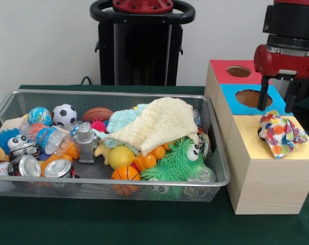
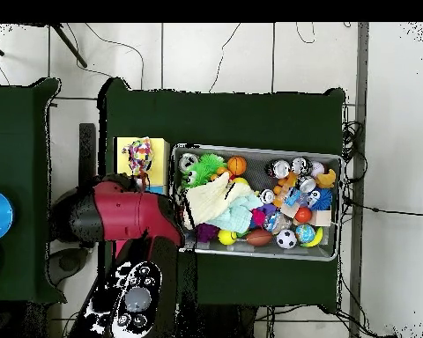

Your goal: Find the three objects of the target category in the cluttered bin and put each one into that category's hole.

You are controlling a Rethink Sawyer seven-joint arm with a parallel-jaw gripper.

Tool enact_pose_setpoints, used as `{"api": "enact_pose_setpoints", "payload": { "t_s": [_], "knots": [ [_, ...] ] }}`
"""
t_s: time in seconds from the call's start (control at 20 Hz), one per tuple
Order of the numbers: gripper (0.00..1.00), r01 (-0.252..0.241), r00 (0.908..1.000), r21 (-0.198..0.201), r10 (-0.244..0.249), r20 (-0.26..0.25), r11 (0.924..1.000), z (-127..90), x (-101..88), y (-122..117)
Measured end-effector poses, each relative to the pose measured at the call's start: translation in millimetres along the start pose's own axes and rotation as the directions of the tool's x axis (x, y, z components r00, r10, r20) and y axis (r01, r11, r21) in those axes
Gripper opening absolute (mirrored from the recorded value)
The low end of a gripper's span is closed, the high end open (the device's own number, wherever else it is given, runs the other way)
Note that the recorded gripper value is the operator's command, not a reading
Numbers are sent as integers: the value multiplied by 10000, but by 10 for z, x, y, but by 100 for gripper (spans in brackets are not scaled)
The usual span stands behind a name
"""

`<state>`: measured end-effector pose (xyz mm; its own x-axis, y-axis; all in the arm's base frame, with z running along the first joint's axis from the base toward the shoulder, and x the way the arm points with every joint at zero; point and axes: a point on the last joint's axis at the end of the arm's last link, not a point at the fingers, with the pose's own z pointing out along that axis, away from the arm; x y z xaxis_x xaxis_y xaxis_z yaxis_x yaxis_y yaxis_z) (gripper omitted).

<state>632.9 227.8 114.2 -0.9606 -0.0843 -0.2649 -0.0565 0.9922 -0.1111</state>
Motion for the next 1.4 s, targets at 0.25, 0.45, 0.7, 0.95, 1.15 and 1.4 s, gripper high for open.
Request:
{"api": "enact_pose_setpoints", "payload": {
  "t_s": [0.25, 0.45, 0.7, 0.95, 1.15, 1.4],
  "knots": [
    [100, -70, 10000, -57, 69, -71, 10000, -141, -62, -22],
    [100, -166, 9993, -107, 163, -324, 9998, -265, -110, -65],
    [100, -389, 9979, -132, 381, -518, 9992, -390, -185, -193],
    [100, -603, 9975, -133, 597, -368, 9981, -446, -277, -323],
    [100, -688, 9971, -131, 684, -328, 9975, -453, -311, -378],
    [100, -712, 9970, -153, 707, -330, 9973, -448, -319, -386]
  ]
}}
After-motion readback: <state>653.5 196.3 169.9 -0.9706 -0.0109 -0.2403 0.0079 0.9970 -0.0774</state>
